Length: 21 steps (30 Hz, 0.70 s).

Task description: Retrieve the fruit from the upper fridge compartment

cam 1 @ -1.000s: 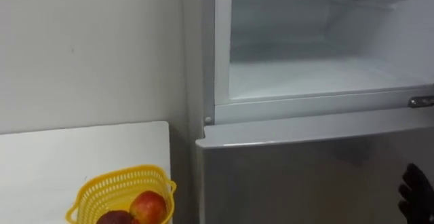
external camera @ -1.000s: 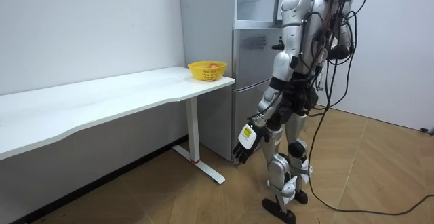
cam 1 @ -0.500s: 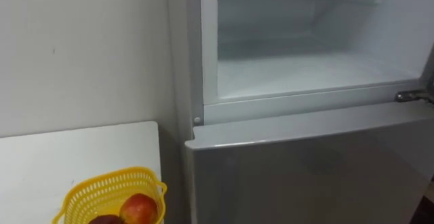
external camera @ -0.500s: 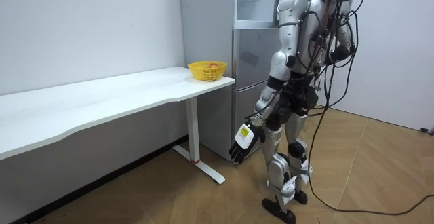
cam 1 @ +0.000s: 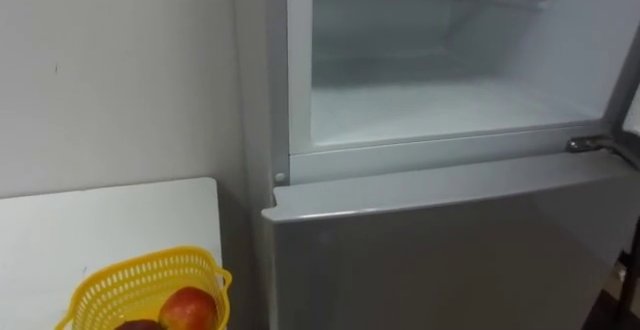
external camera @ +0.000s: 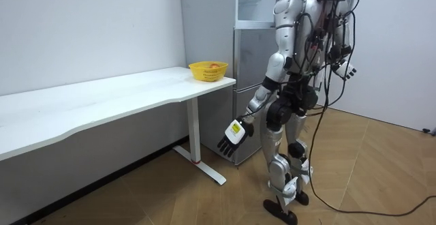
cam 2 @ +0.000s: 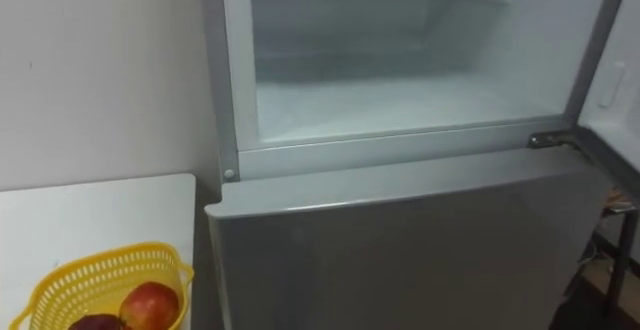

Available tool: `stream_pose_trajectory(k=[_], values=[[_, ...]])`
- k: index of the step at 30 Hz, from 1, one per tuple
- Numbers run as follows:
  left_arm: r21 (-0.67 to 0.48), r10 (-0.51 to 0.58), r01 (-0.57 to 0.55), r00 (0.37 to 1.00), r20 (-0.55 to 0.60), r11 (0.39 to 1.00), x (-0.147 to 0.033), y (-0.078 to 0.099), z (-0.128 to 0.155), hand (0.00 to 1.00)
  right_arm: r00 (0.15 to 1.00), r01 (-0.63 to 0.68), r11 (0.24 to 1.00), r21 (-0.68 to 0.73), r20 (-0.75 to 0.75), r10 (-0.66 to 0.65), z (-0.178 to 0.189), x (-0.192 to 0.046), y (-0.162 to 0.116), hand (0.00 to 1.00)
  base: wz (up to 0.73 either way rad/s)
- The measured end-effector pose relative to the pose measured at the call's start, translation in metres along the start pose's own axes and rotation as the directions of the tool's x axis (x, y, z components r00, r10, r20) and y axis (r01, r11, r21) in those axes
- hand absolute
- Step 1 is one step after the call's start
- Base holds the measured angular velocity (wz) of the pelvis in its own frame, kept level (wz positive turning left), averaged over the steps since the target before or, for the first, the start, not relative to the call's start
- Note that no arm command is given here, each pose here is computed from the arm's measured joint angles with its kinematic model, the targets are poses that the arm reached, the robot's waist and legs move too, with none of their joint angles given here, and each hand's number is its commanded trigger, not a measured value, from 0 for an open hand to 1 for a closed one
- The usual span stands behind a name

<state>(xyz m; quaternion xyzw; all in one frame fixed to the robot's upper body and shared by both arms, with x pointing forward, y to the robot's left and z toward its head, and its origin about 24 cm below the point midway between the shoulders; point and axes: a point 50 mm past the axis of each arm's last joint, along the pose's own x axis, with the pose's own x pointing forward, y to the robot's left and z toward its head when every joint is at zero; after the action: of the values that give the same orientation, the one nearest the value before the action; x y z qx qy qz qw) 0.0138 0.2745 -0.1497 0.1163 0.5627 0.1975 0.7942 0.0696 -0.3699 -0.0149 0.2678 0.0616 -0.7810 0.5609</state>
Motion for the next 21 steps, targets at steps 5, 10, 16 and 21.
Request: stream_pose_trajectory(k=[5, 10, 16, 21], values=[[-0.033, 0.024, -0.023, 1.0, 0.016, 0.999, 0.002, 0.006, 0.006, 0.0, 0.971, -0.085, 0.994, 0.065, 0.229, 0.068, 0.042, -0.015, 0.025, 0.0, 0.01], [-0.012, 0.028, -0.028, 1.0, 0.004, 1.0, 0.002, 0.007, 0.003, 0.0, 0.862, -0.206, 0.977, 0.045, 0.481, 0.16, 0.079, -0.039, 0.048, 0.0, 0.0], [0.0, 0.029, -0.029, 0.999, -0.015, 1.0, 0.002, 0.008, -0.001, 0.0, 0.687, -0.321, 0.947, -0.004, 0.688, 0.235, 0.104, -0.071, 0.061, 0.0, -0.04], [0.004, 0.025, -0.025, 0.997, -0.071, 1.0, 0.0, 0.007, -0.014, 0.0, 0.579, -0.337, 0.941, -0.044, 0.778, 0.244, 0.112, -0.087, 0.062, 0.0, -0.02]])
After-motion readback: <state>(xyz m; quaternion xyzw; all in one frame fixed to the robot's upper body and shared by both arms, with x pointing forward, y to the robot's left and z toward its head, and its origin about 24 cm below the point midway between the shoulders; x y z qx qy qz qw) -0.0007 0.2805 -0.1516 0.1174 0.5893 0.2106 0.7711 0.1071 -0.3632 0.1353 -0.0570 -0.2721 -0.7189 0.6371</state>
